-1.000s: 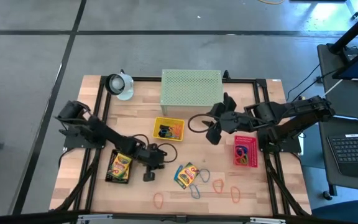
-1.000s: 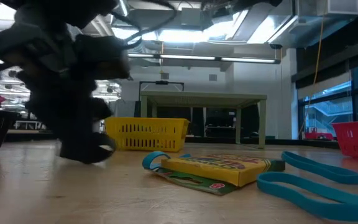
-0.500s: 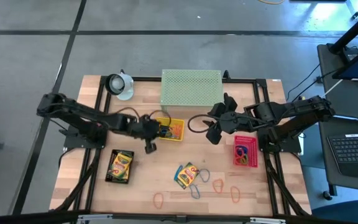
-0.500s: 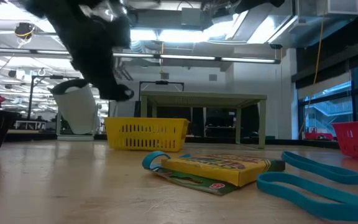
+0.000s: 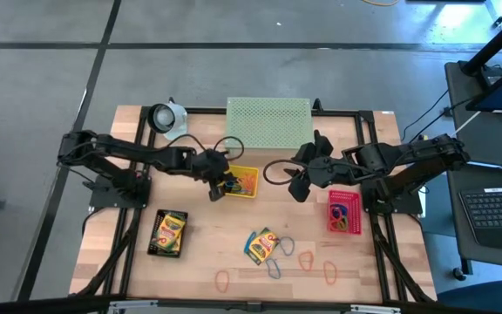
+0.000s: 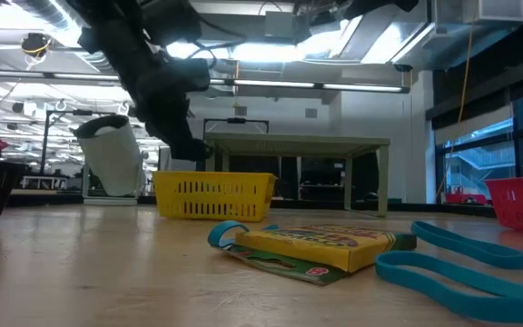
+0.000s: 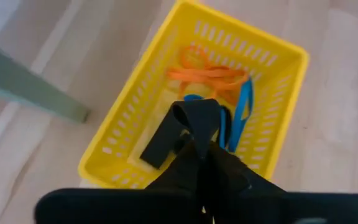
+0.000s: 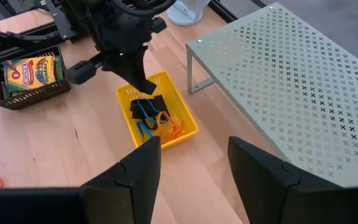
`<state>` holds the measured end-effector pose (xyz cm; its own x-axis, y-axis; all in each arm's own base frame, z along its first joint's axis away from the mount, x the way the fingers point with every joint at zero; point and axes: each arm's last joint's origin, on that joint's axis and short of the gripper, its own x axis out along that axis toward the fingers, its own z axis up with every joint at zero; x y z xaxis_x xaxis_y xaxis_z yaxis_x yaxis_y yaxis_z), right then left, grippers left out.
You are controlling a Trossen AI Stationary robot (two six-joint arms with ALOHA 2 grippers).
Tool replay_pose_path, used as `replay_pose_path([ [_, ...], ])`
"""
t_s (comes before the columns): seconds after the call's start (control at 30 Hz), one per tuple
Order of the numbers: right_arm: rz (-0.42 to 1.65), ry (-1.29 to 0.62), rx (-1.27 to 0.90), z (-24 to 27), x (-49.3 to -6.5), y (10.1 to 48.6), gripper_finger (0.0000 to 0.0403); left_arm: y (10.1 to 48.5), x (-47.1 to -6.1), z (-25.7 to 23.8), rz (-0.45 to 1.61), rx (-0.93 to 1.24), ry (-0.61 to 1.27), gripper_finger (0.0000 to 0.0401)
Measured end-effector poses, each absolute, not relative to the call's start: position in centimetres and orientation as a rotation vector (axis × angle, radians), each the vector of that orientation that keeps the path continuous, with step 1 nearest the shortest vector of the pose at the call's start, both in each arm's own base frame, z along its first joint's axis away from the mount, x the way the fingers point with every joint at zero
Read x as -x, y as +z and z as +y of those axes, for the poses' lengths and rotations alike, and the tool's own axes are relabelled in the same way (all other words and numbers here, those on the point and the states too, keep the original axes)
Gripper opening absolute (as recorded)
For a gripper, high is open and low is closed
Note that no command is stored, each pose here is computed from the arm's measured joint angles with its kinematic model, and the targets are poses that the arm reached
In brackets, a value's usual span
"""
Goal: Pick & Place Office Desk Supplies
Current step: Put the black rubber band into the yellow bin, then put the orange rubber band into the yellow bin
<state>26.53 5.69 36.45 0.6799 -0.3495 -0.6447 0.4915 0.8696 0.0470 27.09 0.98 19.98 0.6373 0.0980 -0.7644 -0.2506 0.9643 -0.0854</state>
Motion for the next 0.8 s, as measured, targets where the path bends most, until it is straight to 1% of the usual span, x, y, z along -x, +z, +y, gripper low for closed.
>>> replay_pose_path([
  [0.27, 0.674, -0.476, -0.221, 5.7, -26.5, 36.4, 0.019, 20.1, -27.6, 0.9, 0.825, 0.219, 0.128, 0.0095],
  [0.5, 0.675, -0.475, -0.222, 5.7, -26.5, 36.4, 0.019, 20.7, -28.1, 1.2, 0.742, 0.247, 0.084, 0.0156],
  [0.63, 0.678, -0.469, -0.226, 5.7, -26.5, 36.4, 0.019, 20.3, -27.7, 1.9, 0.792, 0.235, 0.124, 0.0177],
  [0.73, 0.678, -0.467, -0.228, 5.7, -26.5, 36.4, 0.019, 19.7, -27.6, 2.1, 0.84, 0.21, 0.122, 0.0184],
  [0.8, 0.676, -0.466, -0.23, 5.7, -26.5, 36.5, 0.019, 19.7, -27.6, 2.0, 0.838, 0.209, 0.113, 0.0186],
])
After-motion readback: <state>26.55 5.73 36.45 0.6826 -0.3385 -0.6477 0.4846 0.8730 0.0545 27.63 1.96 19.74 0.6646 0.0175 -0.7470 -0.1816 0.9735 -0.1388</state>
